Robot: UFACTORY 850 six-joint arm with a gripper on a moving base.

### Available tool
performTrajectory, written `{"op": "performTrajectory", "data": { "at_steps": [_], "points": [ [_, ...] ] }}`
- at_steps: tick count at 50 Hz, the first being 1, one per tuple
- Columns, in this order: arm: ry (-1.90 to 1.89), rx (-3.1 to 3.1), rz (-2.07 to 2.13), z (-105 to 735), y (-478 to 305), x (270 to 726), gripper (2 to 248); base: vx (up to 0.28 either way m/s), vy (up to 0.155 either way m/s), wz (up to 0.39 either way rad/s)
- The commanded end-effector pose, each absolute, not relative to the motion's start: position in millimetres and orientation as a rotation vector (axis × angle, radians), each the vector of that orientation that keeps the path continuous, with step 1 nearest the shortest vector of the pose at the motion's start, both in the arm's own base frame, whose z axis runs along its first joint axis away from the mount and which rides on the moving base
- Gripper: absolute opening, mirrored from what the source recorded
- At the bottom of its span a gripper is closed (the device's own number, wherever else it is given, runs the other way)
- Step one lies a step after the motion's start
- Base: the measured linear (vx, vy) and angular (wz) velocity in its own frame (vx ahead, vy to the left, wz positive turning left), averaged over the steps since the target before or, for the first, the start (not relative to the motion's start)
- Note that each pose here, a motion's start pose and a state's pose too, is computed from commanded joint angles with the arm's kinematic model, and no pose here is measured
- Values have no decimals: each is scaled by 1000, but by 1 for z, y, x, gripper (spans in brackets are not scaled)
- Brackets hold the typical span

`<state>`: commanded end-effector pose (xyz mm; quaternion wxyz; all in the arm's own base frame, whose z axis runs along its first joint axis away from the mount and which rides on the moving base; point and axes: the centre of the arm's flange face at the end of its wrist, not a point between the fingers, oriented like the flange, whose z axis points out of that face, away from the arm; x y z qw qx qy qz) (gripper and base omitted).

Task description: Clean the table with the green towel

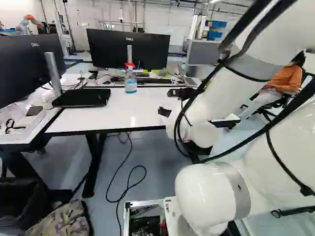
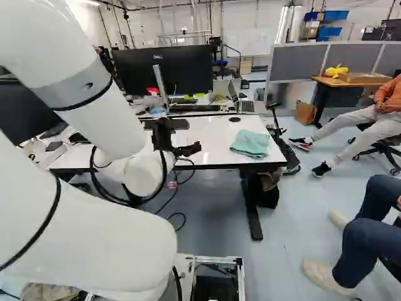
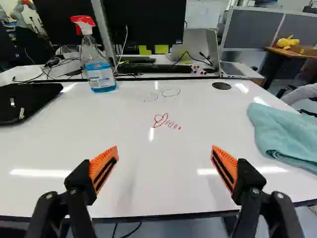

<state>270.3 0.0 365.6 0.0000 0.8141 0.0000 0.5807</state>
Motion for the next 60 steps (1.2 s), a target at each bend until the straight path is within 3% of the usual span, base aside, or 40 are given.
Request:
{"op": "performTrajectory", "data": {
  "at_steps": [21, 60],
  "points": [
    [-5, 2557, 1820, 366, -1, 274, 247, 0, 0, 0],
    [-150, 2488, 1795, 381, -39, 325, 247, 0, 0, 0]
  ]
}}
